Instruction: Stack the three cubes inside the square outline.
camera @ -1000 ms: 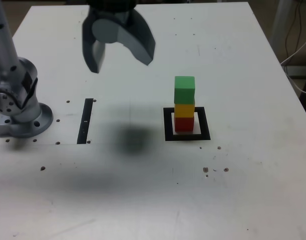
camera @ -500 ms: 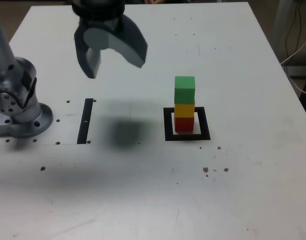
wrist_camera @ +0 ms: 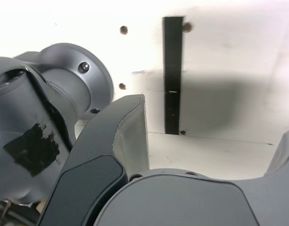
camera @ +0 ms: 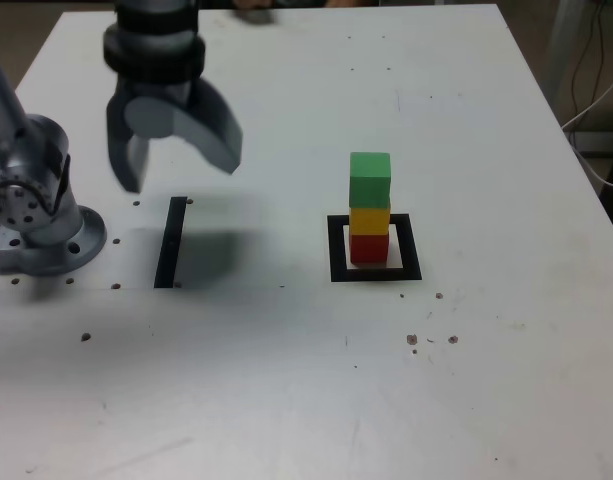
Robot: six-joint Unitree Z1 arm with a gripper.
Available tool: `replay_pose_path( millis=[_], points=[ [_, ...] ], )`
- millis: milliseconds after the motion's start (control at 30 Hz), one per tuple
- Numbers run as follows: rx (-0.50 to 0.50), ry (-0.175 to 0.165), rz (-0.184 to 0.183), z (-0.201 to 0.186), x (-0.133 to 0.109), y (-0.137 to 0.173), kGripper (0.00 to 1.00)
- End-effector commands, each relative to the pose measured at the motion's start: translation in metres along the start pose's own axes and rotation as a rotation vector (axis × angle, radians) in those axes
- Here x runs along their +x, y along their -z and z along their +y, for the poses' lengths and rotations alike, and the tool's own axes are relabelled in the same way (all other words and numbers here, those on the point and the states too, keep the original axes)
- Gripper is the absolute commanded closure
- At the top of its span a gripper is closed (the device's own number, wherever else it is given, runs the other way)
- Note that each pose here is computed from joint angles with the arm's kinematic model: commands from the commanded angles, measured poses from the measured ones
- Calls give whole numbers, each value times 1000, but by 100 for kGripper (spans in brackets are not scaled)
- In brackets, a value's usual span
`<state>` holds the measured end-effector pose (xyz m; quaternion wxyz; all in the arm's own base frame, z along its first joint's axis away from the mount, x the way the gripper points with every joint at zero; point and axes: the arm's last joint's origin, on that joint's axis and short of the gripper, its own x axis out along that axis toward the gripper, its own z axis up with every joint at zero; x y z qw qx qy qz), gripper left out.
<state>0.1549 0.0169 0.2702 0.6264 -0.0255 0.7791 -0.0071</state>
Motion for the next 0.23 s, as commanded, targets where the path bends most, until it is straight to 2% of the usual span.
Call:
replay_pose_path(
  millis=[0,100,200],
  points=[
    [-21,19,12,3,5,2,0],
    [-36,41,41,6,14,4,0],
    [-25,47,25,8,20,3,0]
  ],
)
